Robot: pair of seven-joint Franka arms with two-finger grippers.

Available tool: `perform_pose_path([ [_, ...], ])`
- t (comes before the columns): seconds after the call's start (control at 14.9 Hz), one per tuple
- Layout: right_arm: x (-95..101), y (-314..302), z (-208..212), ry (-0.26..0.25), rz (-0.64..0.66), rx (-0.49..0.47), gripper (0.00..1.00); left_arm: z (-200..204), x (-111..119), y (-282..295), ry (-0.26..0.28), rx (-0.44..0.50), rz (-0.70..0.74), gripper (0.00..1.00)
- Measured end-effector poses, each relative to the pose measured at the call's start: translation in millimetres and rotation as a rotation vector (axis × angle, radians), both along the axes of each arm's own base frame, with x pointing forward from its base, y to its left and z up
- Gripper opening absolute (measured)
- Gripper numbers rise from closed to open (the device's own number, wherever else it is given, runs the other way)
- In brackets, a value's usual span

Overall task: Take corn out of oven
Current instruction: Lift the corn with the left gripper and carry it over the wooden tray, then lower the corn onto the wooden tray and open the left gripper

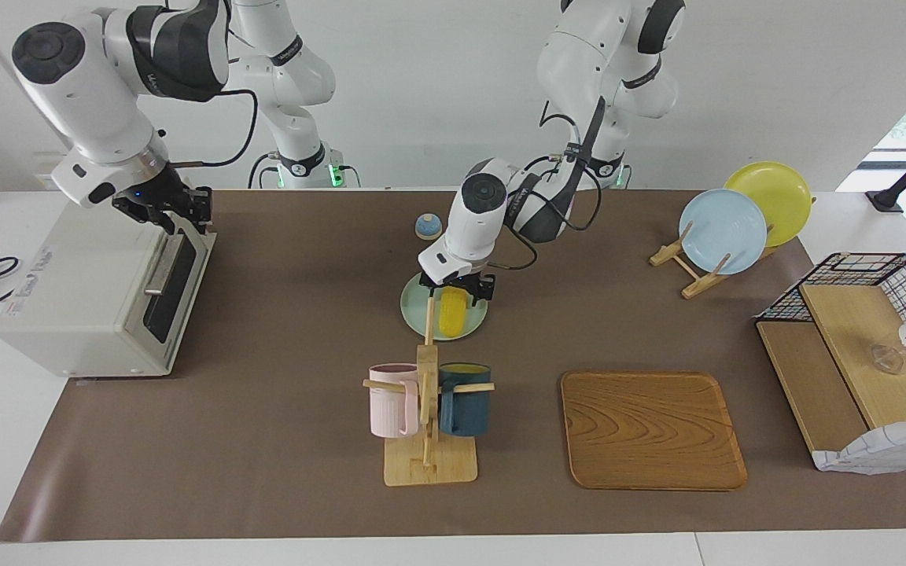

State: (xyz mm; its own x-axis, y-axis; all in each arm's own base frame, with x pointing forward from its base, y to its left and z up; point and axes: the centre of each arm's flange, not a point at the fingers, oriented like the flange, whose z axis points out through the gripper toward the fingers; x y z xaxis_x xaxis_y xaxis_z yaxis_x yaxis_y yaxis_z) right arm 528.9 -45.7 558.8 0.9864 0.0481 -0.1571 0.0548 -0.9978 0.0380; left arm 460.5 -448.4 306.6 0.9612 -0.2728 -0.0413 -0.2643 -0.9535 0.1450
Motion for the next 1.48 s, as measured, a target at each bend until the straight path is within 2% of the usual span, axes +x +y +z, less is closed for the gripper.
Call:
perform_pose_path([
  [0.13, -0.4, 0, 1, -0.003, -0.002, 0.005, 0.85, 0, 0, 0, 0.003, 0.002, 0.021, 0.63],
  [0.2, -0.3, 0, 1, -0.003, -0.002, 0.007, 0.95, 2, 0, 0, 0.002, 0.001, 0.032, 0.56],
  [0.27, -0.3, 1, 1, -0.003, -0.002, 0.008, 1.00, 3, 1, -1, 0.003, 0.001, 0.044, 0.56],
  [0.4, -0.1, 1, 0, -0.001, -0.001, 0.009, 1.00, 11, 7, 2, 0.006, 0.005, 0.059, 0.56],
  [0.54, 0.3, 6, 0, -0.001, 0.008, 0.010, 1.00, 38, 28, 17, 0.010, 0.010, 0.092, 0.56],
  [0.74, 0.8, 17, 1, -0.003, 0.022, 0.011, 1.00, 94, 89, 81, 0.002, 0.012, 0.194, 0.56],
  [0.87, 0.6, 14, 1, -0.003, 0.016, 0.012, 1.00, 106, 130, 141, -0.019, 0.000, 0.239, 0.56],
  [1.07, 2.8, 10, 2, -0.024, 0.007, 0.011, 1.00, 104, 176, 219, -0.038, -0.005, 0.305, 0.56],
  [1.21, 3.4, 8, 3, -0.030, 0.004, 0.010, 1.00, 97, 209, 249, -0.066, 0.026, 0.318, 0.56],
  [1.48, 4.2, 8, 12, -0.044, -0.007, 0.008, 1.00, 58, 258, 304, -0.097, 0.068, 0.261, 0.56],
])
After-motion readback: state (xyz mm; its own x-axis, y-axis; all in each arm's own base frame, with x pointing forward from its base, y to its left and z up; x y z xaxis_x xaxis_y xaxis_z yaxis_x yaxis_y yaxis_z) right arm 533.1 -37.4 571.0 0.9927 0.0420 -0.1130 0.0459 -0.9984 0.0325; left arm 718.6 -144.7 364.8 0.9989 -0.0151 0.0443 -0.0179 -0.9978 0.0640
